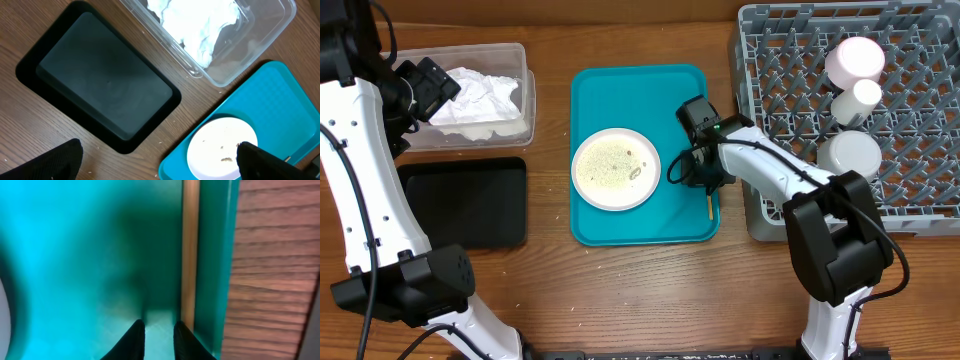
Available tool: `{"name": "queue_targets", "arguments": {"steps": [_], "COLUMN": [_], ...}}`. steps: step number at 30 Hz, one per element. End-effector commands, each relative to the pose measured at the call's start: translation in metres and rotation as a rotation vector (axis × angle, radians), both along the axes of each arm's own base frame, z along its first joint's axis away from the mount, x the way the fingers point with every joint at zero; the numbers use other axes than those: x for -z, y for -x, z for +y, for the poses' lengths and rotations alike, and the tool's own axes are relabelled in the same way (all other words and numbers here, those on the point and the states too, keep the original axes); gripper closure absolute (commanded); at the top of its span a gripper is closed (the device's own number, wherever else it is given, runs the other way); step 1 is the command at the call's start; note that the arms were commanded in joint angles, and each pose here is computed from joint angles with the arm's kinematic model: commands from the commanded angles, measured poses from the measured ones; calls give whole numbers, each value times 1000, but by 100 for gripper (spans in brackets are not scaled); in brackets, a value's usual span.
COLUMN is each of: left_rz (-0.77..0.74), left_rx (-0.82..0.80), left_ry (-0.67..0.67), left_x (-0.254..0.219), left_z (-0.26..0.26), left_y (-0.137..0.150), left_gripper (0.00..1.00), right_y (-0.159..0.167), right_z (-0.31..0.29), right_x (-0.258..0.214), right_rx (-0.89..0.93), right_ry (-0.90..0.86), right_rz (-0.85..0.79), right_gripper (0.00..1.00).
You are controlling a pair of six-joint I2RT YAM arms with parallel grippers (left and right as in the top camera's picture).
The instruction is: Sort waste into correct bins and load items into the dishwasher
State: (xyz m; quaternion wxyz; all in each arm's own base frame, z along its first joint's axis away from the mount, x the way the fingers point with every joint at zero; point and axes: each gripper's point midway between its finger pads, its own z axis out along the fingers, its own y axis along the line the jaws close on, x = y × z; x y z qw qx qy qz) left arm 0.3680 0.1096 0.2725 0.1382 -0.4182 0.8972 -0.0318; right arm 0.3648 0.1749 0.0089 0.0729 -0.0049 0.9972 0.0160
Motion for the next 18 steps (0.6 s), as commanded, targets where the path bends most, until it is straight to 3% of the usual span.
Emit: {"name": "queue_targets", "arguments": {"steps": [1,9,18], "left_rz": [-5,-5,-5], "left_rx": [-12,-12,-12], "left_ry": [-4,-4,-4], "left_x": [-1,-1,-1], "left_z": [1,1,1], "left_y": [-2,-2,-2], "left_gripper": [0,0,0], "right_y": [3,4,-15], "right_z": [-7,-3,12], "right_x": [6,4,-42], "right_rx": [19,12,3], "right_ry": [24,4,-49], "right_rz": [1,11,-28], "right_gripper": [78,79,78]}}
